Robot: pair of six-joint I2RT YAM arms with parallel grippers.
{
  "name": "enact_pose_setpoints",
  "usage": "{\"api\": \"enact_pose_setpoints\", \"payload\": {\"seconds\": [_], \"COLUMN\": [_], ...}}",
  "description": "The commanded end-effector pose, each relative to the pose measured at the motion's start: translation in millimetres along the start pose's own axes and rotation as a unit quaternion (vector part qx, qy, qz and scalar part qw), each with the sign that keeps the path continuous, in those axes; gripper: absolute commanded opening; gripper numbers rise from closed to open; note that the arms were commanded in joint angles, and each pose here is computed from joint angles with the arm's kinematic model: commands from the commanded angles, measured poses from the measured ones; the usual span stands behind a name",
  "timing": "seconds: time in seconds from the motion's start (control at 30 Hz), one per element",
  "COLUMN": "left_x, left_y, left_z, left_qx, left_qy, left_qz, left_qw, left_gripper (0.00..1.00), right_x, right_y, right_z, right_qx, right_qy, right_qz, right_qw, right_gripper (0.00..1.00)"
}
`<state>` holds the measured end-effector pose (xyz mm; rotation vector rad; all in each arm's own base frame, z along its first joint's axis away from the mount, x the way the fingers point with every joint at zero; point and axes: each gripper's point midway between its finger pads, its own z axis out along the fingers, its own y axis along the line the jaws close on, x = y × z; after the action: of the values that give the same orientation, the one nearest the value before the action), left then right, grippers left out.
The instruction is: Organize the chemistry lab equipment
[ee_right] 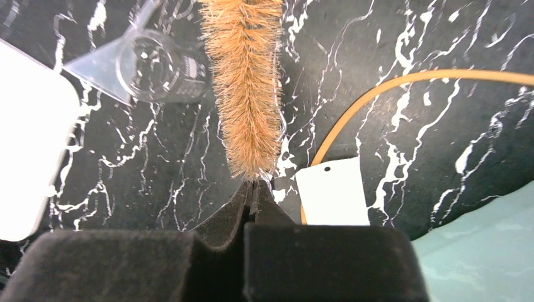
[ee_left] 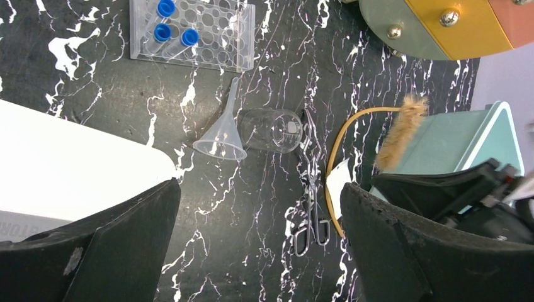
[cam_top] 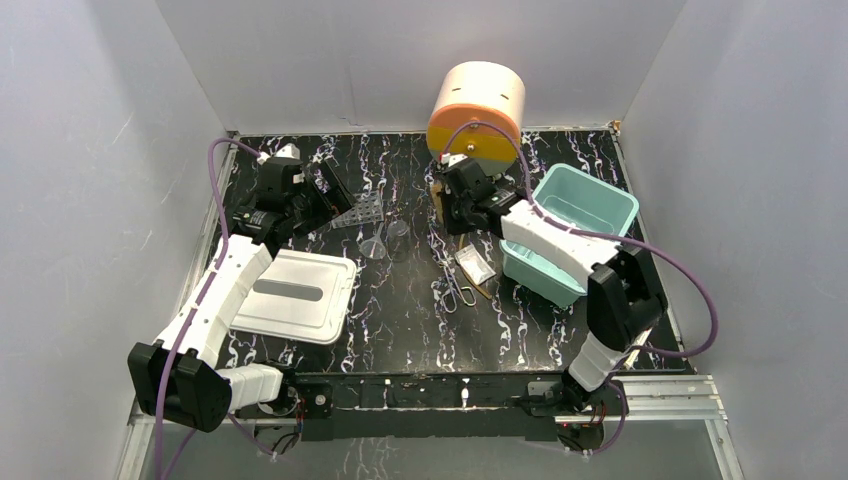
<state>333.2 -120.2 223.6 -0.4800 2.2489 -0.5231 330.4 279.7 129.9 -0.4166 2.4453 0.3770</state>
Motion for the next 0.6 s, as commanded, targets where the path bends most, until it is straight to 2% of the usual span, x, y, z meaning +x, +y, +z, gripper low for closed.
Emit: {"api": "enact_pose_setpoints", "payload": {"seconds": [0.0, 0.17, 0.33, 0.5, 0.57], "left_x": [6.3, 6.7, 9.7, 11.6, 12.4], "left_y": [-2.8, -5.5, -6.0, -6.8, -7.9], "left_z": [-0.4, 1.3, 1.1, 1.9, 2.4], "left_qx": [0.016, 0.023, 0.028, 0.032, 0.035], "left_qy": [0.013, 0.015, 0.019, 0.023, 0.025], "left_qz": [-0.001, -0.002, -0.002, -0.004, -0.004], "left_qw": [1.0, 1.0, 0.999, 0.999, 0.999], "left_gripper": [0.98, 0.98, 0.98, 0.98, 0.98], "right_x": [-67.8, -100.0, -123.8, -127.9, -120.4], "right_y": [3.3, -25.2, -77.3, -133.8, -158.7], "right_z": [-48.7, -81.6, -117.3, -148.1, -156.7], "right_qx": [0.002, 0.045, 0.087, 0.135, 0.164], "right_qy": [-0.11, -0.15, -0.195, -0.221, -0.221], "right_qz": [-0.006, 0.0, 0.049, 0.11, 0.157], "right_qw": [0.994, 0.988, 0.976, 0.96, 0.949], "right_gripper": [0.01, 0.01, 0.01, 0.02, 0.03]}}
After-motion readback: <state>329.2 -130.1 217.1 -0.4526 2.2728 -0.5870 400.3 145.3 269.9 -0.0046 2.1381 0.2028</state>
